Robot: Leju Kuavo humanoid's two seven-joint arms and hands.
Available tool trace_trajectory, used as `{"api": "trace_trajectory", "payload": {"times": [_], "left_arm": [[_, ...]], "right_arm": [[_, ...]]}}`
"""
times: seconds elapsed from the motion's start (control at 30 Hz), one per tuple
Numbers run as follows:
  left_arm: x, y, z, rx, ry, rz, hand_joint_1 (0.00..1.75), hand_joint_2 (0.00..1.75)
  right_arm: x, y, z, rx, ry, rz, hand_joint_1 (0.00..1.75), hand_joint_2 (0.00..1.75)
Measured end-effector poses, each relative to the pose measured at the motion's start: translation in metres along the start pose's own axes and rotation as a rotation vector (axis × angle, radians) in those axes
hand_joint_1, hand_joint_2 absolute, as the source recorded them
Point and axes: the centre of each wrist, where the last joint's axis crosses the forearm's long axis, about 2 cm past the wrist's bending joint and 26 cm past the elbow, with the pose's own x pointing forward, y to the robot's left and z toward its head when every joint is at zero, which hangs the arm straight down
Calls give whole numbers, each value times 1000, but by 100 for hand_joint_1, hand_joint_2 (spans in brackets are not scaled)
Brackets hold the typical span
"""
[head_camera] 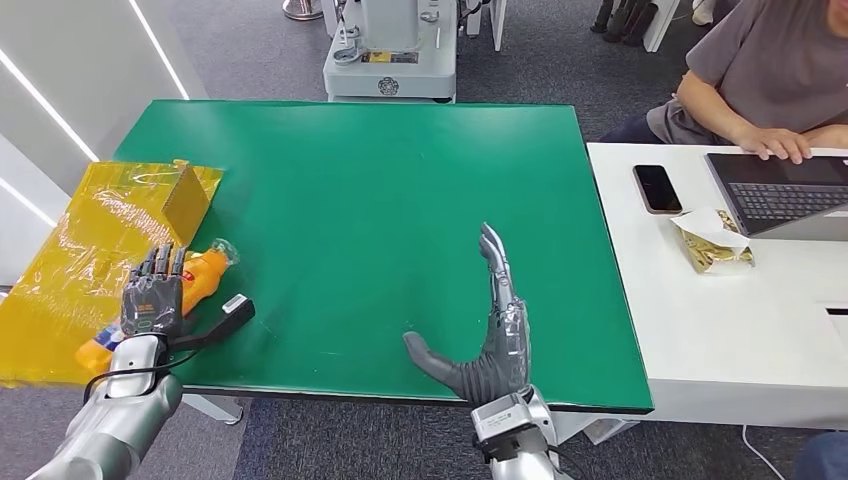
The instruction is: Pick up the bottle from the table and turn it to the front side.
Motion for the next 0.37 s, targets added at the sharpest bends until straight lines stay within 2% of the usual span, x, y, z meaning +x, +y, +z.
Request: {"api": "trace_trajectory", "payload": {"times": [0.37], "left_arm": [[-6,-2,6,31,42,54,0,175]], "right_arm": [[-3,6,-4,12,8,-18,0,175]]}}
